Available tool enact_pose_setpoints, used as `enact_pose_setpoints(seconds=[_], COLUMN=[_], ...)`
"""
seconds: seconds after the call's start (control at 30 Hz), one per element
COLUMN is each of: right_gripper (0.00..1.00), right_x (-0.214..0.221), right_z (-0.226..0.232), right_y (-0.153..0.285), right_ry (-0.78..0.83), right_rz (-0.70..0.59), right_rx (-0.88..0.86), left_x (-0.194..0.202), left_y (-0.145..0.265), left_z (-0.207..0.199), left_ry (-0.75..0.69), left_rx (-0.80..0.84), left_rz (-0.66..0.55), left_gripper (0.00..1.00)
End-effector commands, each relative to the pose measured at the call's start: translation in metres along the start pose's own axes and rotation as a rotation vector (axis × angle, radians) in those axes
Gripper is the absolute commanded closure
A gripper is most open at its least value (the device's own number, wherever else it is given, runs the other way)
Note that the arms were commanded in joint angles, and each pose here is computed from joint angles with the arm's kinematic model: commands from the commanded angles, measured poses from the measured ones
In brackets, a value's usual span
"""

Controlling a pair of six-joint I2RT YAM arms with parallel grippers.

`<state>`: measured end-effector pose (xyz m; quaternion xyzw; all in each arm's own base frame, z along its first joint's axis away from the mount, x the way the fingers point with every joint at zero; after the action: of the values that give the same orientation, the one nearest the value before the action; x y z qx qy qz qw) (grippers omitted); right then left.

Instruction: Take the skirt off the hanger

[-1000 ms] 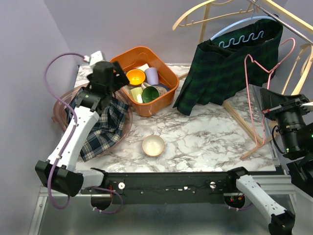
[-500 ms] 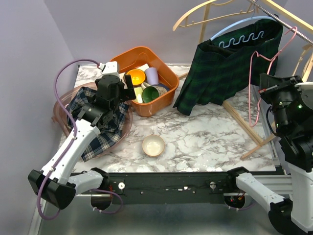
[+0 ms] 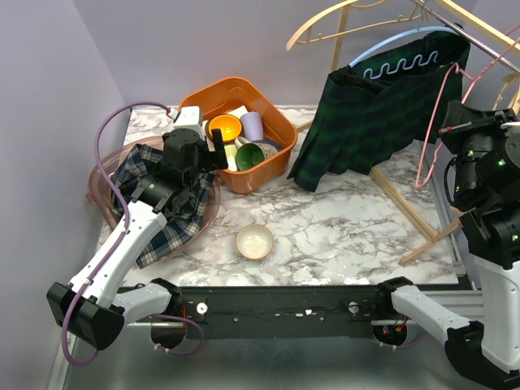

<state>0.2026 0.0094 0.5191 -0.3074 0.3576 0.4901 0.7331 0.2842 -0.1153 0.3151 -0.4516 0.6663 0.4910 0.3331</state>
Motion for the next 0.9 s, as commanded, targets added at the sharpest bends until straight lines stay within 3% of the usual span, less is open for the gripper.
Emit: enact_pose_setpoints(seconds=[0.0,0.43,0.87], right_gripper=[0.99,0.99,0.99], right_x=[-0.018,-0.011,0.024], right_z=[0.005,0.001,-0.009], right_y=[-0.006,-0.035,-0.067], right_ry=[-0.010,0.055,0.164], right_rz=[-0.100,-0.157,-0.129], right_rx=[0.000,0.136,0.278], left_x=[-0.005,-0.024,-0.033], left_y=[0.004,0.019,0.032], left_z=[-0.007,-0.015,-0.020], left_ry=[-0.003,0.052,0.058], left_rx=[0.055,0.096,0.157], left_rz=[-0.017,-0.048,-0.072], left_gripper=[0.01,0.01,0.01])
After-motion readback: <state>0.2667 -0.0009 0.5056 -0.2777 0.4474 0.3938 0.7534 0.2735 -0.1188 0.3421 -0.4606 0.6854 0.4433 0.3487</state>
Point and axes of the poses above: each gripper's point midway between its finger pads, its own y axis back along the fingers, its own z axis along the line the jaws close on, x = y × z, the point moved 6 cm from there along y, back along the fingers, and after that the axes turned 8 degrees about y, right-handed, at the moved point
